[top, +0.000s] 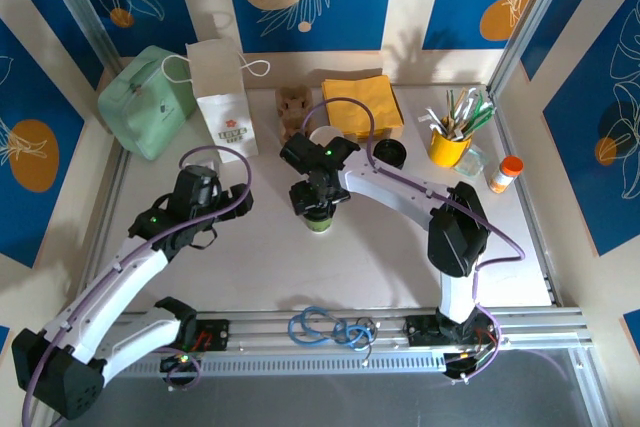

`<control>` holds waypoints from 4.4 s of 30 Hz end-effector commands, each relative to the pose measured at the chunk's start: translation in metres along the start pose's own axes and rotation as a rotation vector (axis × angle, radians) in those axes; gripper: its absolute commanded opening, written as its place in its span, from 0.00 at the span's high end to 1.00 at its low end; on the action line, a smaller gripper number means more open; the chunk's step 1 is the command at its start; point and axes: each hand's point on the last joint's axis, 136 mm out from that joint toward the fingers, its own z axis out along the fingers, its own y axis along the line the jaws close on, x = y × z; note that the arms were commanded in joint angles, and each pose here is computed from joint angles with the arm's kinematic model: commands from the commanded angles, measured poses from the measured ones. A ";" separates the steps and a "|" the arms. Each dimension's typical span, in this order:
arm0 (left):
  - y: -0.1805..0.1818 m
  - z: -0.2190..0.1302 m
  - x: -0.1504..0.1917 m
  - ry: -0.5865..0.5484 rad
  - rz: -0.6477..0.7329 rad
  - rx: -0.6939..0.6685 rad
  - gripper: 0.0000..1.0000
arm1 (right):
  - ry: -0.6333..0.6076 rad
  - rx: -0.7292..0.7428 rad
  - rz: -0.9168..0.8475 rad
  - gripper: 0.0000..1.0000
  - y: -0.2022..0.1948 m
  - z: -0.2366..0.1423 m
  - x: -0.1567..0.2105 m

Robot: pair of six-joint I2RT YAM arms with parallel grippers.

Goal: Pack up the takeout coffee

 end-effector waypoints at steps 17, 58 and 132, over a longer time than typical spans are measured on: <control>0.014 0.008 0.013 0.037 -0.041 -0.037 0.14 | 0.053 0.061 -0.019 0.20 -0.005 0.008 0.008; 0.017 0.006 0.016 0.047 -0.048 -0.034 0.13 | -0.009 0.242 0.558 0.24 -0.283 -0.023 0.033; -0.021 -0.003 -0.021 0.022 -0.076 0.124 0.21 | -0.419 -0.333 0.532 0.11 -0.175 -0.127 -0.005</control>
